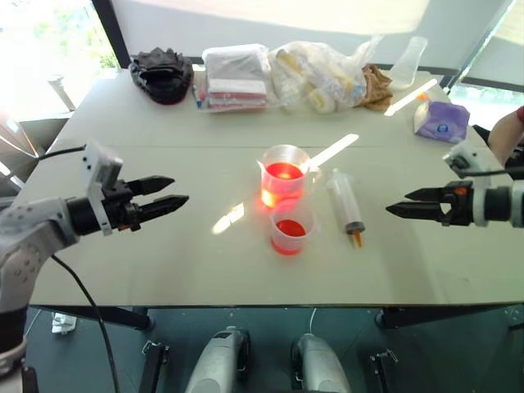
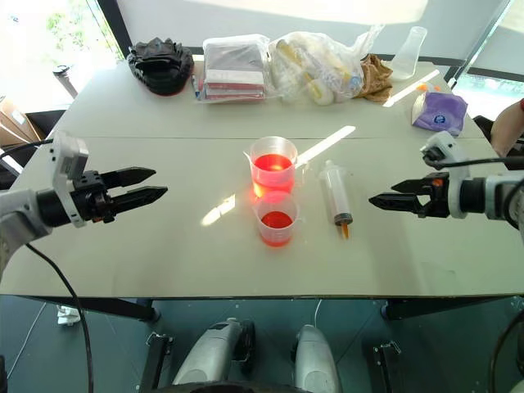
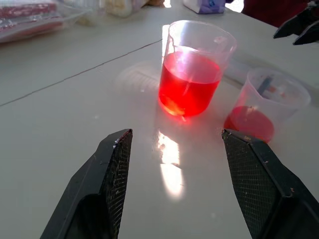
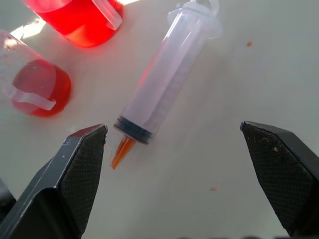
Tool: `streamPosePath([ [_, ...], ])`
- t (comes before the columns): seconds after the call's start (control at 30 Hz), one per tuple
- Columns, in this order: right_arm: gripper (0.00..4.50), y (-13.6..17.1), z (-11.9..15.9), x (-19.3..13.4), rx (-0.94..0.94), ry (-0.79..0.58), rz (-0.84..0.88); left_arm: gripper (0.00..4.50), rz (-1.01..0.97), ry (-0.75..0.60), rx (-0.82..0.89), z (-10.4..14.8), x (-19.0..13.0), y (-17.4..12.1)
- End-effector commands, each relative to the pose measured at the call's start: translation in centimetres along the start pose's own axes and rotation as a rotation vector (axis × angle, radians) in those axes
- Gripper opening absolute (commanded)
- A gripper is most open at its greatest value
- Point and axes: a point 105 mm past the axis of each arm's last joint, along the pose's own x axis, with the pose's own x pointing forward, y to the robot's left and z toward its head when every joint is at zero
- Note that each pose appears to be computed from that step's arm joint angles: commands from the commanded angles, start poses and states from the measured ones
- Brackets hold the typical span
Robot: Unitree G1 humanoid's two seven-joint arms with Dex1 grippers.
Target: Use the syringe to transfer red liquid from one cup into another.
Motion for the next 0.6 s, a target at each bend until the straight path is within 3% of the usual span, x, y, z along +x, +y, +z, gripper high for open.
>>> streamPosePath([
  [0.03, 4.48, 0.1, 3.5, -0.8, -0.053, 0.008, 0.001, 3.01, -0.135, 0.047, 0.070, 1.9, -0.5, 0.0],
  [0.13, 4.48, 0.0, 5.7, 0.1, -0.022, 0.055, 0.018, 3.01, -0.244, 0.100, 0.104, 3.0, -0.6, 0.0],
  [0.23, 4.48, 0.8, 8.6, 2.6, 0.171, 0.046, 0.092, 3.01, -0.319, 0.074, 0.157, 4.9, 0.2, 0.3],
  [0.37, 4.48, -0.4, 8.1, 5.1, 0.215, 0.187, -0.013, 3.01, -0.406, 0.072, 0.222, 6.2, 1.4, -0.4],
  [0.47, 4.48, -1.0, 7.5, 6.1, 0.146, 0.264, -0.057, 3.01, -0.418, 0.049, 0.236, 6.6, 2.0, -0.7],
  [0.6, 4.48, -0.3, 7.0, 8.1, 0.073, 0.345, -0.048, 3.01, -0.391, 0.016, 0.216, 5.7, 1.9, -1.4],
])
